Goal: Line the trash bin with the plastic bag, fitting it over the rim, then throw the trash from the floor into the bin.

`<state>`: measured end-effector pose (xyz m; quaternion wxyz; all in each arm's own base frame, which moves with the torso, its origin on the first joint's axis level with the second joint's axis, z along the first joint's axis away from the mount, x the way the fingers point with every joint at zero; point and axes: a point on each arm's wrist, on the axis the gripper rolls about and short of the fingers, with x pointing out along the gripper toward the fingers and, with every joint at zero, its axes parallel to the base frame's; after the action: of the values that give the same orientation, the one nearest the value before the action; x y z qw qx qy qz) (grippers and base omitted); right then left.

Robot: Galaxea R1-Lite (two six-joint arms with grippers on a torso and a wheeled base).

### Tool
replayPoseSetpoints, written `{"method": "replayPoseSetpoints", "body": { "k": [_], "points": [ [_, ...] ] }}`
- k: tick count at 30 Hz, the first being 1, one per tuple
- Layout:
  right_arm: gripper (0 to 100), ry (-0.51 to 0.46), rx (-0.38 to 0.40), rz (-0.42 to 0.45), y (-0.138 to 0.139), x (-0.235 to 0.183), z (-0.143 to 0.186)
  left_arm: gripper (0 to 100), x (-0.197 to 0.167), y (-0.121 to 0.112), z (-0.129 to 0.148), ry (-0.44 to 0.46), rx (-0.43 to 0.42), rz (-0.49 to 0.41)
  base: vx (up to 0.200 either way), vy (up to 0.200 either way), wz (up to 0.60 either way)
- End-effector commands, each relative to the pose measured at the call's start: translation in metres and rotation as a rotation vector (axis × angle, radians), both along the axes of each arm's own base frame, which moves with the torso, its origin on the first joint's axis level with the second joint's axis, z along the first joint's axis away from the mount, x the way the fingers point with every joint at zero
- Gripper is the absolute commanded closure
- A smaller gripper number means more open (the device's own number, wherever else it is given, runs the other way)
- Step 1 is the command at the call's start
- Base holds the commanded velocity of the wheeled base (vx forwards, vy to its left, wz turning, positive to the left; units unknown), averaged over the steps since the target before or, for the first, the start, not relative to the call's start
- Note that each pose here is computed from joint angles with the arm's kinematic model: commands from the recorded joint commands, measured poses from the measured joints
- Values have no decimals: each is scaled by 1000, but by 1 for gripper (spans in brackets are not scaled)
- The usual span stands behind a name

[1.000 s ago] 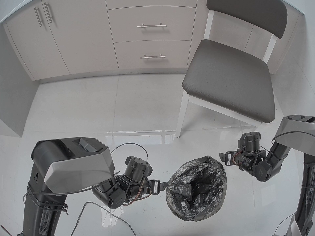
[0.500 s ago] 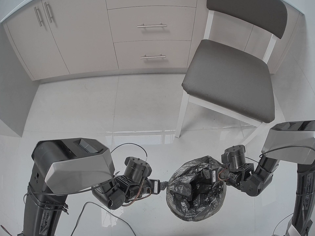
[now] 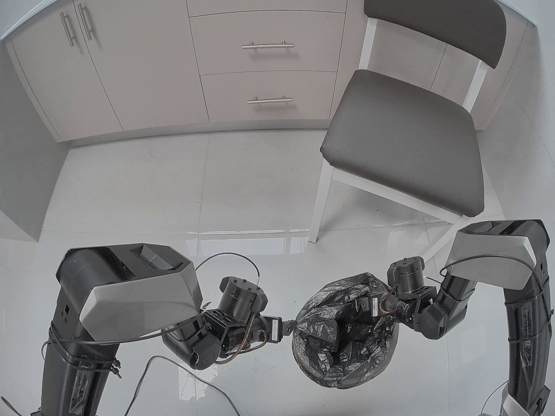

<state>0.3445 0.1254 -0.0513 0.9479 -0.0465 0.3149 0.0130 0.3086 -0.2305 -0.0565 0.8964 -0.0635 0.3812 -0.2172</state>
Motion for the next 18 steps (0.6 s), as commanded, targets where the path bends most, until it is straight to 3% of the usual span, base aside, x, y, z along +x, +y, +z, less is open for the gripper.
{"method": "replayPoseSetpoints", "body": {
  "k": [1, 8, 14, 18],
  "points": [
    [0, 14, -6, -1, -1, 0, -6, 0, 0, 0, -1, 2, 1, 1, 0, 0, 0],
    [0, -19, 13, 1, -4, -14, 21, 0, 0, 0, -1, 2, 1, 1, 0, 0, 0],
    [0, -95, 51, 20, -8, -33, 68, 0, 0, 0, 0, 1, 0, 1, 0, 0, 0],
    [0, -107, 56, 14, -11, -36, 73, 0, 0, 0, 0, 1, 0, 1, 0, 0, 0]
  ]
}}
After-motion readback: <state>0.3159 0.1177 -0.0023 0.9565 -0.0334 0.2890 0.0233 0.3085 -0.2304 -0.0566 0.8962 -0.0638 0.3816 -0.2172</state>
